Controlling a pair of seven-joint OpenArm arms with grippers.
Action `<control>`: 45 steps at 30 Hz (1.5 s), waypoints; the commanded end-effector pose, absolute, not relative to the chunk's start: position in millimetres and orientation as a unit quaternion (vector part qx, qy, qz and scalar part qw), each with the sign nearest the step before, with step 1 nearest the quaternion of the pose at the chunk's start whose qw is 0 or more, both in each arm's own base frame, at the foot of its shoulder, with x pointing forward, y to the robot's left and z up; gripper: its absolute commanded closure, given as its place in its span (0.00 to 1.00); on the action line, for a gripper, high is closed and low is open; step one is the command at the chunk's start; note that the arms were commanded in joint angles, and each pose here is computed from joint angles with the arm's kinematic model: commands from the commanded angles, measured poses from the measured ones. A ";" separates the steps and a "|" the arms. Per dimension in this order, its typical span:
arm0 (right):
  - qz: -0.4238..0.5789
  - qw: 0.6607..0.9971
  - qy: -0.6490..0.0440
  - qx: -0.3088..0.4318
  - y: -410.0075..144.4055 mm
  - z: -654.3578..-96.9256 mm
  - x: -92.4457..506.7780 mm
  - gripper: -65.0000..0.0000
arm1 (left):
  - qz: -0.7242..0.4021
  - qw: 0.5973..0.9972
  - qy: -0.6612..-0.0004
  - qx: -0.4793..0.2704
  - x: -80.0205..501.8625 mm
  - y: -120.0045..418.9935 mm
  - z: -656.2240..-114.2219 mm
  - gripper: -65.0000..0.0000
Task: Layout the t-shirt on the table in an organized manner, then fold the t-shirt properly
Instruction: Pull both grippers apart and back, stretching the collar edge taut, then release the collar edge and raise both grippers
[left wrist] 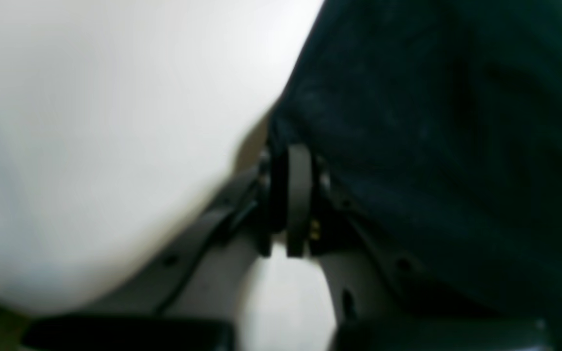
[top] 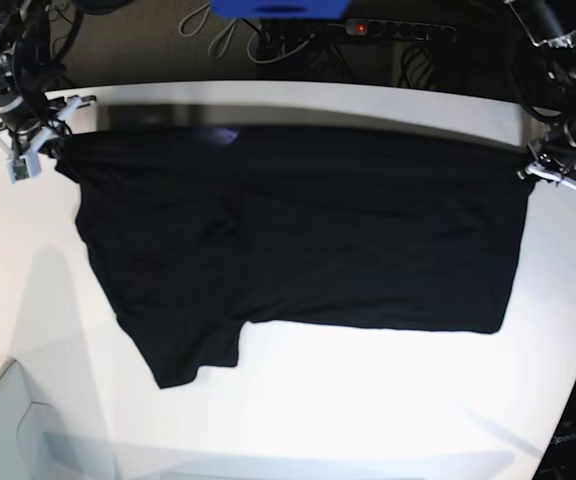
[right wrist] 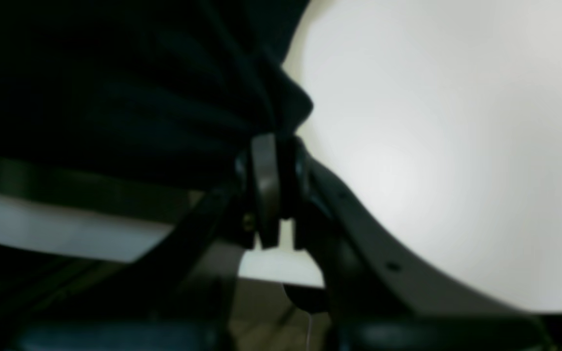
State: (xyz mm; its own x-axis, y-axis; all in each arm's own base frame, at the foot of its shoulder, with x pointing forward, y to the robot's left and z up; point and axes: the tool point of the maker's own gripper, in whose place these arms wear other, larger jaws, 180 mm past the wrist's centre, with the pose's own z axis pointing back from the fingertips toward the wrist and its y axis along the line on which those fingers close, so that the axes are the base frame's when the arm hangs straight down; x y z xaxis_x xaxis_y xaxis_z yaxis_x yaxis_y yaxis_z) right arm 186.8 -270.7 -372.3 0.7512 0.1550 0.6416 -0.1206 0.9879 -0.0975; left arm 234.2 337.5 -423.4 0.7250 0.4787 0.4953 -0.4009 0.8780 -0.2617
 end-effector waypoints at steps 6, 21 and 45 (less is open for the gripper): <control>0.060 0.929 -0.365 -0.016 -264.8 -374.2 167.0 1.00 | 0.229 0.926 -0.297 -0.050 230.4 348.1 -413.2 1.00; 0.041 0.931 -0.363 -0.006 -257.8 -380.2 160.6 0.80 | 0.203 0.927 -0.311 -0.045 219.2 329.1 -401.4 0.97; 0.031 0.873 -0.485 -0.040 -282.9 -317.3 254.0 0.47 | 0.146 0.863 -0.483 -0.023 303.8 323.0 -282.0 0.48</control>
State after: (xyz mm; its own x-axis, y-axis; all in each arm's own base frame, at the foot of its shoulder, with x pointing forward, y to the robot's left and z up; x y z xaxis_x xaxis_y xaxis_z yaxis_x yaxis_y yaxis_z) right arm 250.1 -280.8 -328.3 0.5626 0.0813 0.8227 -0.0128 0.9959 -0.0897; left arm 302.2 318.0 -290.2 0.5092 0.2851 0.8120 -0.2262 0.9547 -0.1933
